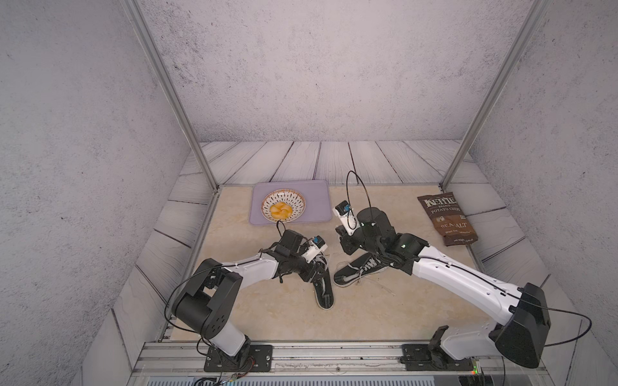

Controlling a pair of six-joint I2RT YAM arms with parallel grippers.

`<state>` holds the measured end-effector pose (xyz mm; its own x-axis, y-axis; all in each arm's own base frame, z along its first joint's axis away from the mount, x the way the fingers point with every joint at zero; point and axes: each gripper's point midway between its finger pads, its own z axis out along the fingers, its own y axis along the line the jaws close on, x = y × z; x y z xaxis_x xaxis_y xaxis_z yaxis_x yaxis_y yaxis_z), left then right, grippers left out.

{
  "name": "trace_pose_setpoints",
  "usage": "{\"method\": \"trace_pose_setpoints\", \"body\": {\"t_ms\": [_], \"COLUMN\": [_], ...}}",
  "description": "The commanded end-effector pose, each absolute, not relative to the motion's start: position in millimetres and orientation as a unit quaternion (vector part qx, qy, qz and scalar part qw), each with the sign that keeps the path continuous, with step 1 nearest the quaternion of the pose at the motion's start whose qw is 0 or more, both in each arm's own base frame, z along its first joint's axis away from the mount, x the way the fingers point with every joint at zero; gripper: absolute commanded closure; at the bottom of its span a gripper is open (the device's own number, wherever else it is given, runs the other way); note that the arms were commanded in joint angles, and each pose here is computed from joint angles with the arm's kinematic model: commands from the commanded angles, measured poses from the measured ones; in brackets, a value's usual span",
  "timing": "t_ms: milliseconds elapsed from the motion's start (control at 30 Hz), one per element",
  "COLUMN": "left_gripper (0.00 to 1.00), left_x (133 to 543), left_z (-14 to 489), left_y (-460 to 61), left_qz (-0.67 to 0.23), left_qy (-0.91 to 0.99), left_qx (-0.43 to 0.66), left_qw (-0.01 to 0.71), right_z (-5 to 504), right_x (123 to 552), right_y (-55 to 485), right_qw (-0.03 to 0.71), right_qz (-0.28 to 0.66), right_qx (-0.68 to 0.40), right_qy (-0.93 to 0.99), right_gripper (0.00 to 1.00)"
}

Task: Tie the shoes
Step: Cross the shoelace with the shoelace.

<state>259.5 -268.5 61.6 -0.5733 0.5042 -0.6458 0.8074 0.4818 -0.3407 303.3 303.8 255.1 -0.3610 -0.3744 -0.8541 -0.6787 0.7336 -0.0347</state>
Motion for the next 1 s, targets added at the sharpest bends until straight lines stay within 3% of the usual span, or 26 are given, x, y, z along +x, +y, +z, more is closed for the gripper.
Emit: {"method": "trace_pose_setpoints", "body": {"t_ms": [0,133,267,400,500,700,967], "left_gripper": [0.66,0.81,0.84,0.59,0.49,0.49,0.52], "left_x": [251,250,253,252,253,276,287], "left_z": [55,50,48,61,74,87,72], "left_y": [-256,-247,-237,-232,-231,-217,-225], "left_qz": [-0.284,-0.271,-0.260,-0.277,-0.294,-0.260,-0.258], "left_qy": [0.844,0.859,0.875,0.881,0.886,0.922,0.944], "left_qx": [0.400,0.372,0.326,0.268,0.223,0.096,0.020], "left_qw": [0.217,0.223,0.247,0.273,0.280,0.269,0.206], "right_z": [261,251,236,208,192,179,176], "right_x": [309,309,304,285,262,228,227], "right_y": [304,297,289,279,280,283,283], "right_qw": [0.468,0.462,0.447,0.400,0.364,0.342,0.344], "right_qz": [0.167,0.158,0.150,0.153,0.189,0.271,0.280], "right_qx": [-0.318,-0.312,-0.308,-0.318,-0.333,-0.334,-0.326], "right_qy": [0.807,0.815,0.826,0.846,0.849,0.836,0.835], "right_gripper": [1.00,1.00,1.00,1.00,1.00,1.00,1.00]}}
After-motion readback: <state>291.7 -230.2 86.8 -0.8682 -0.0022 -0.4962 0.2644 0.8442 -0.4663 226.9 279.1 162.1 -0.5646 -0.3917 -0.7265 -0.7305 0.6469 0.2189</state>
